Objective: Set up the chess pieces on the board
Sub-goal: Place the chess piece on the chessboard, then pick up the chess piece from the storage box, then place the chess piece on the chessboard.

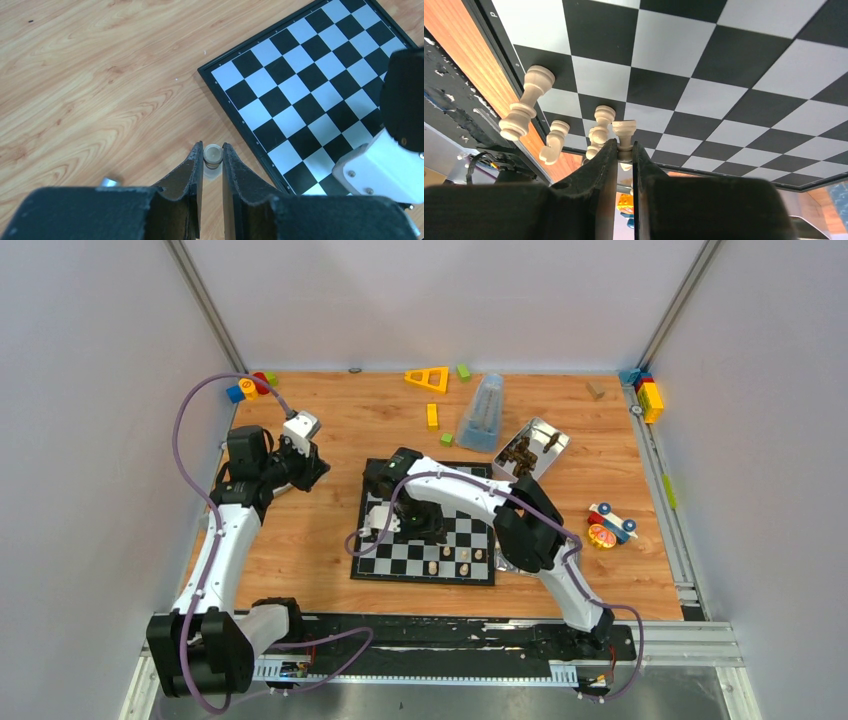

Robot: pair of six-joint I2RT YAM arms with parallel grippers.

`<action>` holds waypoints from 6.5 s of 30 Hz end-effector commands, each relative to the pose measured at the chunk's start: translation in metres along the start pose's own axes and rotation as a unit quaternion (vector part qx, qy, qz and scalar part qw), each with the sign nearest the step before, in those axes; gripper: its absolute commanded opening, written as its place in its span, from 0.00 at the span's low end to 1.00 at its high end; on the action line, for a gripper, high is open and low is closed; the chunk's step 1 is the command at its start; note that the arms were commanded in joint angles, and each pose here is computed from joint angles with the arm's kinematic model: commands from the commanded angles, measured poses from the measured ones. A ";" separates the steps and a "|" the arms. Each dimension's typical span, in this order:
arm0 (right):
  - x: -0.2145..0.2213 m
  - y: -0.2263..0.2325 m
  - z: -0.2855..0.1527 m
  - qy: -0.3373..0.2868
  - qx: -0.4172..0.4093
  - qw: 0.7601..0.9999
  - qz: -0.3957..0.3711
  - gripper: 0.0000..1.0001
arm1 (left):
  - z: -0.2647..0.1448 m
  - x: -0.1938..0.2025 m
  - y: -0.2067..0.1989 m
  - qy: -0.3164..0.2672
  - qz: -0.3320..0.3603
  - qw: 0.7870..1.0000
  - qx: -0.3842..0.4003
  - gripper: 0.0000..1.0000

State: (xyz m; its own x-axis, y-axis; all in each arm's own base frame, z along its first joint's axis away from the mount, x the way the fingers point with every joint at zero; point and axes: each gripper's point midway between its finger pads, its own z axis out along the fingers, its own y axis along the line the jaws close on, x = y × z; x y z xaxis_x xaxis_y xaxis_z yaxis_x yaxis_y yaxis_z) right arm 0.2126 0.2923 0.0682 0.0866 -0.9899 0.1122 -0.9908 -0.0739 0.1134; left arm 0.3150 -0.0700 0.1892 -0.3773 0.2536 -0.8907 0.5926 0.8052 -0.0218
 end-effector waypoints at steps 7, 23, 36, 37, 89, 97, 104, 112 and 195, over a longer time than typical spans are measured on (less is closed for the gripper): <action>-0.013 0.001 -0.002 0.041 0.038 0.998 -0.041 0.06 | -0.005 -0.013 0.002 -0.025 0.010 1.000 -0.006 0.00; -0.022 0.012 0.004 0.057 0.039 0.996 -0.062 0.14 | -0.003 -0.010 0.001 -0.025 0.012 1.000 -0.003 0.00; -0.025 0.018 0.011 0.063 0.038 0.995 -0.065 0.21 | -0.003 -0.008 0.001 -0.024 0.014 1.000 -0.001 0.00; -0.025 0.018 0.011 0.063 0.039 0.995 -0.065 0.21 | -0.003 -0.008 0.001 -0.024 0.014 1.000 -0.001 0.00; -0.005 -0.084 -0.212 -0.518 0.081 0.829 0.195 0.40 | 0.001 -0.132 -0.039 -0.221 -0.145 0.945 0.193 0.00; -0.001 -0.074 -0.228 -0.654 -0.065 0.725 0.207 0.36 | 0.011 -0.157 -0.082 -0.256 -0.225 0.899 0.275 0.00; -0.009 -0.064 -0.244 -0.693 -0.147 0.682 0.181 0.46 | 0.021 -0.163 -0.121 -0.270 -0.247 0.865 0.342 0.00; -0.014 -0.062 -0.250 -0.701 -0.183 0.672 0.152 0.49 | 0.023 -0.164 -0.133 -0.280 -0.249 0.851 0.368 0.00; -0.034 -0.001 -0.030 0.006 0.078 0.995 -0.060 0.02 | -0.048 -0.037 0.033 -0.053 -0.066 0.994 -0.066 0.00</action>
State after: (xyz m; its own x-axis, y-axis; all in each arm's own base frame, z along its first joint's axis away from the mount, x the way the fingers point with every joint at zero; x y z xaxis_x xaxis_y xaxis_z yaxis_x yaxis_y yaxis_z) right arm 0.2039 0.3363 0.0852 0.1026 -0.9947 0.0050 -0.9936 -0.1022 0.0491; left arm 0.3136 -0.0361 0.2275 -0.3783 0.1059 -0.9196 0.4617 0.8826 -0.0883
